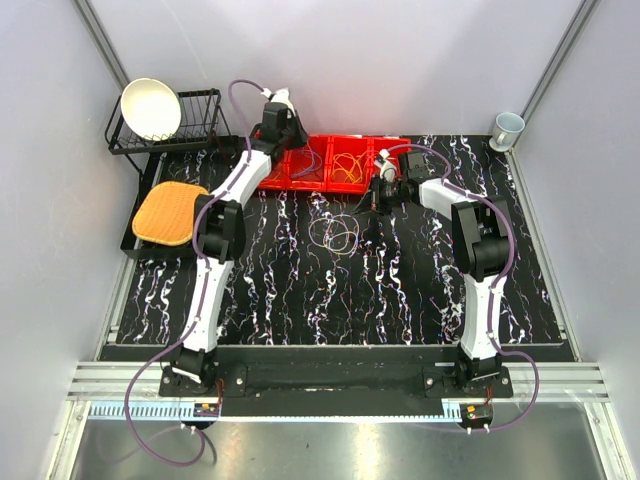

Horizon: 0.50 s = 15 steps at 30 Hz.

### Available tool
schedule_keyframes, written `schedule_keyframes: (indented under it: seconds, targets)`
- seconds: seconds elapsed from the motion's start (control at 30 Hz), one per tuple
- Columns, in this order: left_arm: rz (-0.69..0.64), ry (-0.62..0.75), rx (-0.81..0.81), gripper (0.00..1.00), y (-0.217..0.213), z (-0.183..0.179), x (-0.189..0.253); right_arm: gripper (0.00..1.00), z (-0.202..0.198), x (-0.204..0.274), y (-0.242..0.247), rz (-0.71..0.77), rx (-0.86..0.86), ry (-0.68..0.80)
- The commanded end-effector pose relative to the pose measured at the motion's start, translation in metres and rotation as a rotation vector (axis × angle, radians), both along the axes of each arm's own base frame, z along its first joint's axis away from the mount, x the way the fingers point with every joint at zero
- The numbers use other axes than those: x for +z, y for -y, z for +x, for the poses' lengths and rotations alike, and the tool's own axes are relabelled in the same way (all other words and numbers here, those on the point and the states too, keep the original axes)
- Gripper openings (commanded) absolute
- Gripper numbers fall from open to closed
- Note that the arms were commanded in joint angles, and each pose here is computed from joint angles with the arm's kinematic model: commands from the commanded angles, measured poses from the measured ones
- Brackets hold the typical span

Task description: Untangle the cables

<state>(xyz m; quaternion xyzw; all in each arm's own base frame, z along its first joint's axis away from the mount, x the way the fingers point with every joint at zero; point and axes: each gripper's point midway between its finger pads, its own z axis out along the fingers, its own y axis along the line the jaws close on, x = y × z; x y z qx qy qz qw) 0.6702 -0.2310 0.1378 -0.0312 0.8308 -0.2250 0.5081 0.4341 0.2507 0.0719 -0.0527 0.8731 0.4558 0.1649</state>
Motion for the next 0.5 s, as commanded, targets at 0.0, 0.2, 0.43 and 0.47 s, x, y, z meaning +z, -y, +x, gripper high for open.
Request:
schedule_keyframes:
  seconds: [0.0,0.2,0.43,0.47]
  targets:
    - [-0.017,0.0,-0.028,0.17,-0.001,0.0,0.0,0.0,0.008,0.021,-0.004,0.032,0.007,0.048]
    - [-0.019,0.001,-0.05,0.27,0.001,-0.006,0.007,0.0,0.007,0.02,-0.004,0.03,0.007,0.046]
    - [-0.046,0.046,-0.047,0.78,-0.002,-0.019,0.062,0.0,0.007,0.022,-0.004,0.026,0.004,0.051]
    - [-0.05,0.043,-0.046,0.82,-0.002,-0.022,0.067,0.0,0.007,0.021,-0.004,0.025,0.005,0.052]
